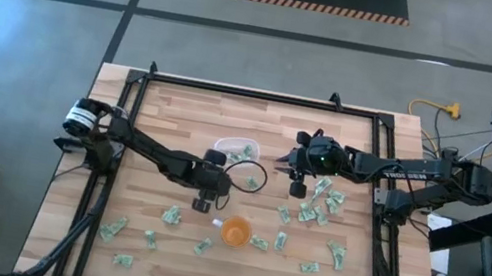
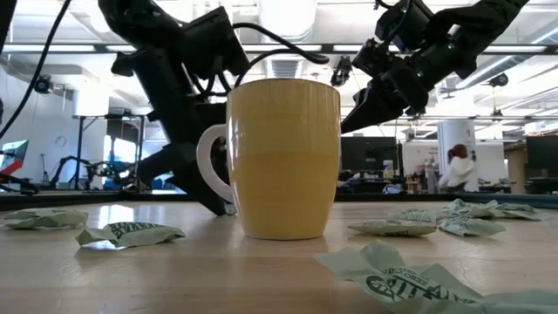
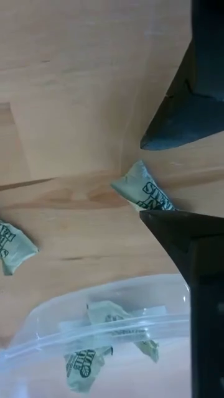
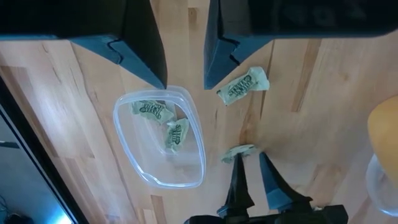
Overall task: Pick and place Stevia / Truvia into bins
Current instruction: Put the stevia packet into the transparent bin
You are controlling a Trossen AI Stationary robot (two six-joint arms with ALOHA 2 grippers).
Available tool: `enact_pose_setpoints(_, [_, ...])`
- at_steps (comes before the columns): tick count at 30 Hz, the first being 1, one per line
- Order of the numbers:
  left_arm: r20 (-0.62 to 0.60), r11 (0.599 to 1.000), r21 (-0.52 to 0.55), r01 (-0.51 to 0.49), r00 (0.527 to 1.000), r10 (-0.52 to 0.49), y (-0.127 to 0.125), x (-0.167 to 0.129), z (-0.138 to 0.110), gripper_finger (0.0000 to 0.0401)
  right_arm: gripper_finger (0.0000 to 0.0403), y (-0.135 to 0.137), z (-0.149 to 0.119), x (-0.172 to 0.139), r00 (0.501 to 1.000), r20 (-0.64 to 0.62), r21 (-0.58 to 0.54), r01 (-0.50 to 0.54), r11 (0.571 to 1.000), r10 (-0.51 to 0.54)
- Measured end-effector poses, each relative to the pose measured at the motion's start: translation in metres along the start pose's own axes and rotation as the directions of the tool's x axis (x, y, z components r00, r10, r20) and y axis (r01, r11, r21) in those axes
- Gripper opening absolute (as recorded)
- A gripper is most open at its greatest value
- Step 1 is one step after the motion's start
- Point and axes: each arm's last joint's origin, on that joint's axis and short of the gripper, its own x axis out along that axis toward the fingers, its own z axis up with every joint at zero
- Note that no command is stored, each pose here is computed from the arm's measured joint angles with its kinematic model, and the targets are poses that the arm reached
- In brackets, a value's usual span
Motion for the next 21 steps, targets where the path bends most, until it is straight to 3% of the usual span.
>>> enact_pose_setpoints(12, [0.007,0.999,0.008,0.051,0.999,-0.051,-0.003,-0.001,0.000,0.0011,0.0087,0.000,0.000,0.000,1.000,0.000,-0.005,0.000,1.000,0.000])
enact_pose_setpoints(21, [-0.010,0.998,0.027,0.057,0.998,-0.057,-0.007,-0.013,0.004,0.0001,0.0086,0.000,0.000,0.000,1.000,0.000,-0.005,0.000,1.000,0.000])
